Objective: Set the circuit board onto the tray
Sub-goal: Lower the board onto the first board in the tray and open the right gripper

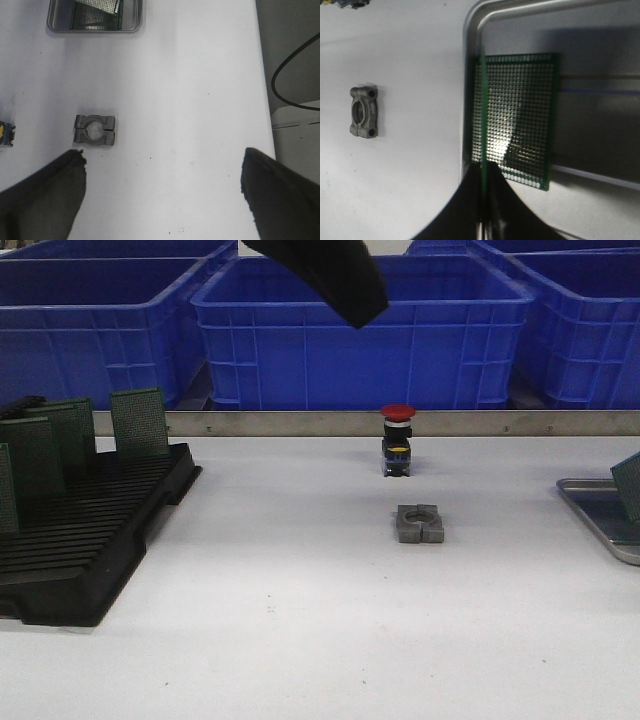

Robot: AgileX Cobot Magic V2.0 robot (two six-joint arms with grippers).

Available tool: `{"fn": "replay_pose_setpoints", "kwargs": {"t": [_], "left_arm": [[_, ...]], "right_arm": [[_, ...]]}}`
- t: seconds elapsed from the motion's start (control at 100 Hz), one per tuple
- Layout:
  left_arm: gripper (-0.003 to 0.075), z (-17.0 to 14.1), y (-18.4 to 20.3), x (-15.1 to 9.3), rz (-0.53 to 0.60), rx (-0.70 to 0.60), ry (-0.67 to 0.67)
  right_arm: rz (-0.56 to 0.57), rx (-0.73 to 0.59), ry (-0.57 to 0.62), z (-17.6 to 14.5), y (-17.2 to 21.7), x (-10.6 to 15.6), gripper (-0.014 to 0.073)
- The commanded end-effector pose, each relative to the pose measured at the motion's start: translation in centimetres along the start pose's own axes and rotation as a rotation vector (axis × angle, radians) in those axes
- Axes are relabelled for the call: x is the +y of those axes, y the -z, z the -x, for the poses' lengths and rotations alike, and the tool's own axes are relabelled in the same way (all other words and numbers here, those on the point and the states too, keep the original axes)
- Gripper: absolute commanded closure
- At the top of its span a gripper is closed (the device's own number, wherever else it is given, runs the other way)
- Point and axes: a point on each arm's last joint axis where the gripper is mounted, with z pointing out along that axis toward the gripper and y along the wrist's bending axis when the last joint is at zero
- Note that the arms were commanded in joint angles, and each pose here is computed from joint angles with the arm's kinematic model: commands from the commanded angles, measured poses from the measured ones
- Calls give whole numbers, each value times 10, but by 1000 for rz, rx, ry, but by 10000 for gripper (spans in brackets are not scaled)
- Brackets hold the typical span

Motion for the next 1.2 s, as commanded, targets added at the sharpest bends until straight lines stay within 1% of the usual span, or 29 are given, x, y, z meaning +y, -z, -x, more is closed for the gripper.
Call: {"fn": "replay_pose_setpoints", "kwargs": {"t": [0.0, 0.39, 0.48, 0.55, 0.74, 1.02, 1.12, 1.19], "left_arm": [[130, 18, 23, -16, -11, -71, -28], [131, 18, 23, -16, -11, -71, -28], [131, 18, 23, -16, -11, -71, -28], [130, 18, 23, -16, -11, -71, -28], [131, 18, 23, -16, -11, -71, -28], [131, 18, 23, -16, -11, -71, -28], [131, 18, 23, -16, -11, -71, -28], [131, 18, 23, -16, -11, -71, -28]], "right_arm": [[29, -73, 1, 10, 21, 12, 659], [45, -56, -4, 8, 19, 12, 657], [48, -54, -3, 8, 19, 12, 625], [57, -46, -3, 7, 19, 13, 579], [52, -51, -3, 8, 19, 12, 403], [-9, -104, -5, 12, 19, 7, 139], [-24, -118, -2, 14, 19, 5, 69], [-32, -124, -2, 14, 20, 5, 55]]}}
